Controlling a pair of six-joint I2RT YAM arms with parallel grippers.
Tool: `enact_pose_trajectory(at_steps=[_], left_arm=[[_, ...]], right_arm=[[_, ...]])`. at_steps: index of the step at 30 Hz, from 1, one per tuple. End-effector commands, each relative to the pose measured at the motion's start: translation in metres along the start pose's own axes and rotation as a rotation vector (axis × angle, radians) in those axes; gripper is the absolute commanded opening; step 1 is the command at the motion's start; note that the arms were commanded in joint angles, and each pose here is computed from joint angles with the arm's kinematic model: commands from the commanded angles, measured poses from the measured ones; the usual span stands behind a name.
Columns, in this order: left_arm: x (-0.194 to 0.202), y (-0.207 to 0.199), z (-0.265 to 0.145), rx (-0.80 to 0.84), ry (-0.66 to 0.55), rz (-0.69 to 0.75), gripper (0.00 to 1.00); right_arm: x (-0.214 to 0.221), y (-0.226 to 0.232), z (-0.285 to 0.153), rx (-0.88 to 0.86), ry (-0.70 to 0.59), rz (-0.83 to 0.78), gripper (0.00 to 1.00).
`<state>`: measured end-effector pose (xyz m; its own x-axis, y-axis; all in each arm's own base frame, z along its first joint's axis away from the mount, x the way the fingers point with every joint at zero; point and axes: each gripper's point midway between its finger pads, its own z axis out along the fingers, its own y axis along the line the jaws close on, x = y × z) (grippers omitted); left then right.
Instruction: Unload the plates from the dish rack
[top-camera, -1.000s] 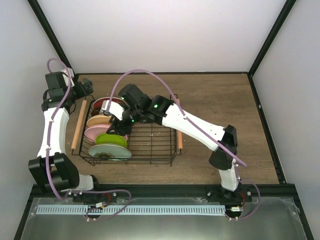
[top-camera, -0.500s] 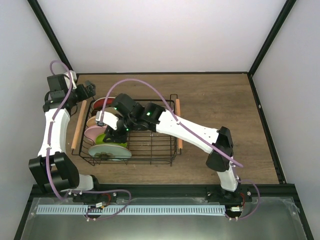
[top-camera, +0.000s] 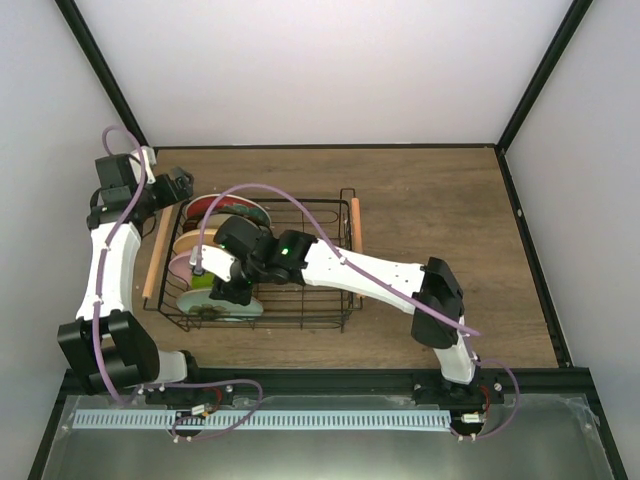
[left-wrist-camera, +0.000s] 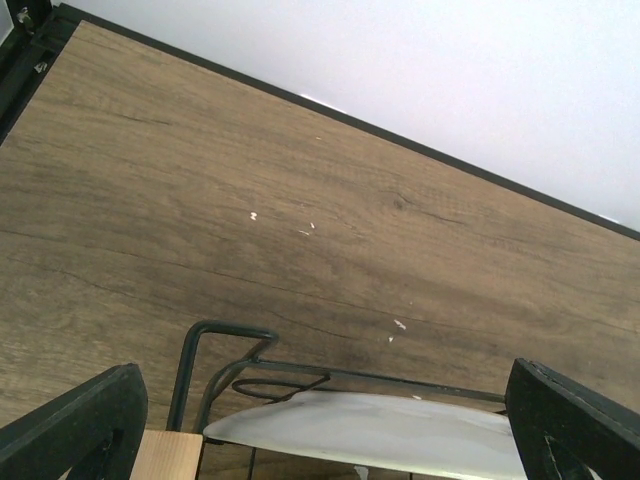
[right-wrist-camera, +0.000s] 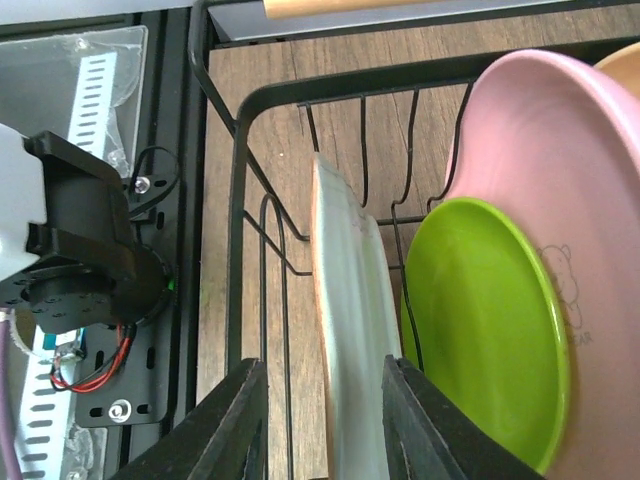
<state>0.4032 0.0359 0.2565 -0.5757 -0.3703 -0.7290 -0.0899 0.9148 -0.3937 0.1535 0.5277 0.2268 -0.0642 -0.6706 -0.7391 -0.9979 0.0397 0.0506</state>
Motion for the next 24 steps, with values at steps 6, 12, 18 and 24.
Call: enact_pose_trajectory(at_steps=[6,12,18,24], left_arm=[[0.001,-0.005,-0.008,0.021,-0.016,0.016,1.0],[-0.001,-0.004,-0.007,0.021,-0.02,0.014,1.0],[0.001,-0.003,-0.002,0.023,-0.009,0.007,1.0],[0.004,0.0,0.004,0.025,0.002,-0.006,1.0]], right_arm=[[0.002,-0.021,0.011,0.148,-0.019,-0.052,0.33],[0.009,-0.022,0.02,0.141,-0.004,-0.071,0.28],[0.009,-0.02,0.019,0.139,-0.022,-0.082,0.12],[0.014,-0.018,0.015,0.141,-0.028,-0.085,0.01]])
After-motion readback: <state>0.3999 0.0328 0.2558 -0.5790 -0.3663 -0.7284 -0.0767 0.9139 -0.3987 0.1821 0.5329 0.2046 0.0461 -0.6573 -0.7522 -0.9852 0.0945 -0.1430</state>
